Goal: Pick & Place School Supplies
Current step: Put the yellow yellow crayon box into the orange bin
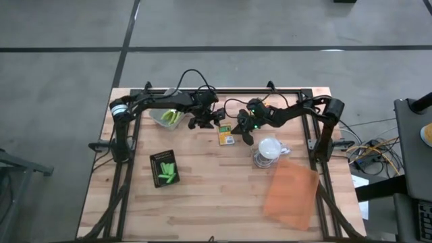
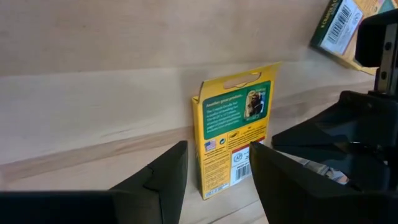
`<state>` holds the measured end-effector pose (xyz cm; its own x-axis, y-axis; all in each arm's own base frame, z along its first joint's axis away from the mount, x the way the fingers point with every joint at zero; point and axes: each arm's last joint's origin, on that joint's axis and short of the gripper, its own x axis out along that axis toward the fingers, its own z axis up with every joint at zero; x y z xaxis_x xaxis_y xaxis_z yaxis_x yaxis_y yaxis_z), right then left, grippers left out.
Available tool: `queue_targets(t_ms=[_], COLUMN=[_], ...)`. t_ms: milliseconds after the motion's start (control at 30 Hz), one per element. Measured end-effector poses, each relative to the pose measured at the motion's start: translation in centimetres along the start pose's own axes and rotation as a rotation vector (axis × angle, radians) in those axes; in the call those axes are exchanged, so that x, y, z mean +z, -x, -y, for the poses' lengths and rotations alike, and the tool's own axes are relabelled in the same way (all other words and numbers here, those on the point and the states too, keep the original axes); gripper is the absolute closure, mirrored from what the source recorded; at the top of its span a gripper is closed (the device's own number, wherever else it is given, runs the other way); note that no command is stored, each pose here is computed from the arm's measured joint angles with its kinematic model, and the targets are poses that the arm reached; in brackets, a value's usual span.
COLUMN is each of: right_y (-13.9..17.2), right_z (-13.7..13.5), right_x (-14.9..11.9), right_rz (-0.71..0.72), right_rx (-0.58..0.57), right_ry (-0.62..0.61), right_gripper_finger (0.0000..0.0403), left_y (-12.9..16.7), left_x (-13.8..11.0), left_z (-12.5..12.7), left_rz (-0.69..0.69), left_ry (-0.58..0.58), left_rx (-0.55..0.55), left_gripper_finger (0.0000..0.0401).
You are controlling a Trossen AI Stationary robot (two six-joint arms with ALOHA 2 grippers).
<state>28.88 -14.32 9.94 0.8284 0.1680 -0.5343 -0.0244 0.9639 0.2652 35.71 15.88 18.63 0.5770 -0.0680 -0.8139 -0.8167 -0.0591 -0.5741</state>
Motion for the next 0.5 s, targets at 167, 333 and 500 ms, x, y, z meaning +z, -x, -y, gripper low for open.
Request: queue_targets(t_ms=[167, 333, 500], right_y=[-0.04, -0.09, -0.12], right_z=[-0.03, -0.05, -0.01], right_x=[0.01, 0.13, 0.16], right_rz=[0.001, 0.001, -0.015], right_rx=[0.000, -0.005, -0.004], right_ry=[-0.007, -0.005, -0.029], right_gripper_finger=[0.0394, 0.0394, 0.0394], left_y=[-0.08, -0.11, -0.18], left_x=[-0.21, -0.27, -0.47], left_z=[-0.04, -0.07, -0.10], left_rz=[-0.004, 0.001, -0.004], left_ry=[-0.004, 0.000, 0.016], left_rx=[0.008, 0.013, 0.020], left_gripper_finger=[0.0224, 0.0224, 0.0224])
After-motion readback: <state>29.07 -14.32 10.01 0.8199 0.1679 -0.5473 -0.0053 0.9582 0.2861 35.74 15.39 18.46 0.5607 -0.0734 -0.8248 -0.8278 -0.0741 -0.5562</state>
